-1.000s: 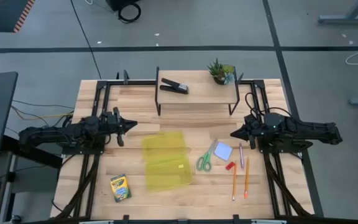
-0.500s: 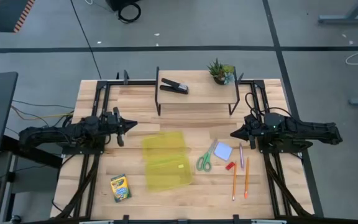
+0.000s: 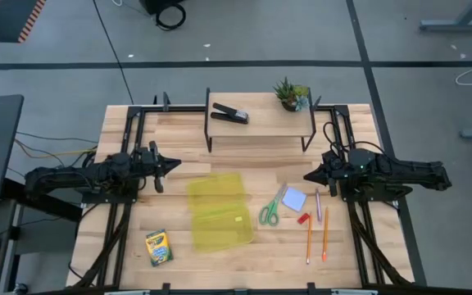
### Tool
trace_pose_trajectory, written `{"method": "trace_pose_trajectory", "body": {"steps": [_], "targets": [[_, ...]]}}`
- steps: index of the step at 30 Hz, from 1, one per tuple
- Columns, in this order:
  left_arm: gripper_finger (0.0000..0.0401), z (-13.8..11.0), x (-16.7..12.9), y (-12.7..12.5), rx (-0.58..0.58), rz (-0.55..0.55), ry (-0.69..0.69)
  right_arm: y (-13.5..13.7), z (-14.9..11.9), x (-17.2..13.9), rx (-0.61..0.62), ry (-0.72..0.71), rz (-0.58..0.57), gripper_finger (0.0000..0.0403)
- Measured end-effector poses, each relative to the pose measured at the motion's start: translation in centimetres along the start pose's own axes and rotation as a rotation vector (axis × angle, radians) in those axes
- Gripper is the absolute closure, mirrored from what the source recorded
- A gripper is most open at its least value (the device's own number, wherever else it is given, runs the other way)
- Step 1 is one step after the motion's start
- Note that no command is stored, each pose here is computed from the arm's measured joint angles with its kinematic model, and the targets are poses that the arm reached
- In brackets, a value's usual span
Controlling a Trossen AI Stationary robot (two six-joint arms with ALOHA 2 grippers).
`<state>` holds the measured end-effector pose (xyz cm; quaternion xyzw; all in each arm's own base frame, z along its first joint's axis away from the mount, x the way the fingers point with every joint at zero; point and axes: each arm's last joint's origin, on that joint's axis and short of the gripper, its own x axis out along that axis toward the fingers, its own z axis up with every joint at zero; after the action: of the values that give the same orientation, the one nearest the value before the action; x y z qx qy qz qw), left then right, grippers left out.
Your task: Pack school essentials
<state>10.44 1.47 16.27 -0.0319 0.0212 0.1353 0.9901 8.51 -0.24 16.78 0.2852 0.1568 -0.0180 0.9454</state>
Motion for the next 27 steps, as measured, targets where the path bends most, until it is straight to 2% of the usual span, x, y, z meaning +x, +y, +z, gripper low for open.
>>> {"method": "trace_pose_trajectory", "body": {"steps": [11,13,16,18,27], "targets": [[0.0369,0.01,0.0,0.0,-0.004,0.0,-0.002,0.0,-0.01,0.0,0.0,0.0,0.0,0.0395],[0.0372,0.15,0.0,-0.01,-0.064,-0.002,-0.015,0.0,0.0,0.0,0.0,0.0,0.0,0.0395],[0.0373,0.26,0.0,-0.02,-0.298,-0.006,-0.027,0.0,-0.01,0.0,0.0,0.0,0.0,0.0395],[0.0371,0.27,0.0,-0.02,-0.403,-0.007,-0.028,0.0,0.0,0.0,0.0,0.0,0.0,0.0395],[0.0369,0.39,-0.01,-0.01,-0.458,-0.008,-0.04,-0.02,0.02,0.0,-0.018,-0.005,-0.007,0.0395]]}}
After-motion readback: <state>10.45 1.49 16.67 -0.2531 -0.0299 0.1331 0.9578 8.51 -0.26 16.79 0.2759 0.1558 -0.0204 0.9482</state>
